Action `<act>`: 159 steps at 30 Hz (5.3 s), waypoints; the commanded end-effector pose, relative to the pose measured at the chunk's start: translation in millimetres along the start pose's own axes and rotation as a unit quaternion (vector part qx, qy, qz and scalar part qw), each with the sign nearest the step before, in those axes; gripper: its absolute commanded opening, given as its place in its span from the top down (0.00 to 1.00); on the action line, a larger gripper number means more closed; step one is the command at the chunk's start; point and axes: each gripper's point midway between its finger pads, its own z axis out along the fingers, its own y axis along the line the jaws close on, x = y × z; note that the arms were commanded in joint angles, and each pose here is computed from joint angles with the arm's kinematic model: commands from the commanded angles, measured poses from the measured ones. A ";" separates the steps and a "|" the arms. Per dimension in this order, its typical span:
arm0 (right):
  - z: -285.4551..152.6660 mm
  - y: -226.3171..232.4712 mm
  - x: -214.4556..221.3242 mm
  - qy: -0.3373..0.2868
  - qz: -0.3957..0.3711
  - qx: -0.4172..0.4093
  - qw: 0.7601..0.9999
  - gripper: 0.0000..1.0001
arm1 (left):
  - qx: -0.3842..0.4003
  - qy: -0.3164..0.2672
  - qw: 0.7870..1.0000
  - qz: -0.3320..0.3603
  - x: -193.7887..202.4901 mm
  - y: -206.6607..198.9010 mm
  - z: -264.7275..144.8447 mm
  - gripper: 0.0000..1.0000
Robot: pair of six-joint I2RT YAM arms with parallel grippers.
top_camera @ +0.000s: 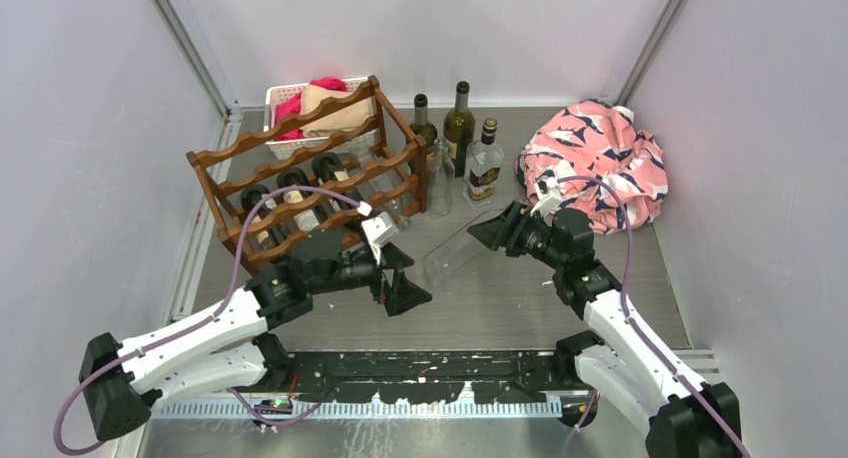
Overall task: Put the wine bottle on the wine rack
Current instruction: Pick up the wine bottle from the center of the board.
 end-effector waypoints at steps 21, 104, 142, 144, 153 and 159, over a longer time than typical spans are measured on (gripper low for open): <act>5.9 27.9 -17.1 -0.034 0.023 -0.074 0.996 0.99 | -0.094 -0.059 0.994 0.010 1.6 37.2 22.8 0.00; 13.4 19.2 -8.2 -0.026 0.044 -0.076 0.996 0.99 | -0.019 0.039 0.997 0.057 -4.0 51.4 61.7 0.02; 18.0 18.1 -4.7 -0.017 0.051 -0.083 0.995 0.99 | 0.011 0.107 0.982 0.158 58.1 89.5 100.0 0.95; 18.2 17.7 -4.4 -0.016 0.051 -0.083 0.995 0.99 | 0.013 0.109 0.980 0.167 56.1 87.7 97.4 0.99; 19.5 15.8 -0.9 -0.011 0.055 -0.083 0.995 0.99 | 0.005 0.112 0.975 0.189 50.3 86.9 86.8 1.00; 21.3 14.5 1.5 -0.004 0.059 -0.084 0.995 0.97 | -0.001 0.114 0.975 0.188 50.5 88.3 84.9 1.00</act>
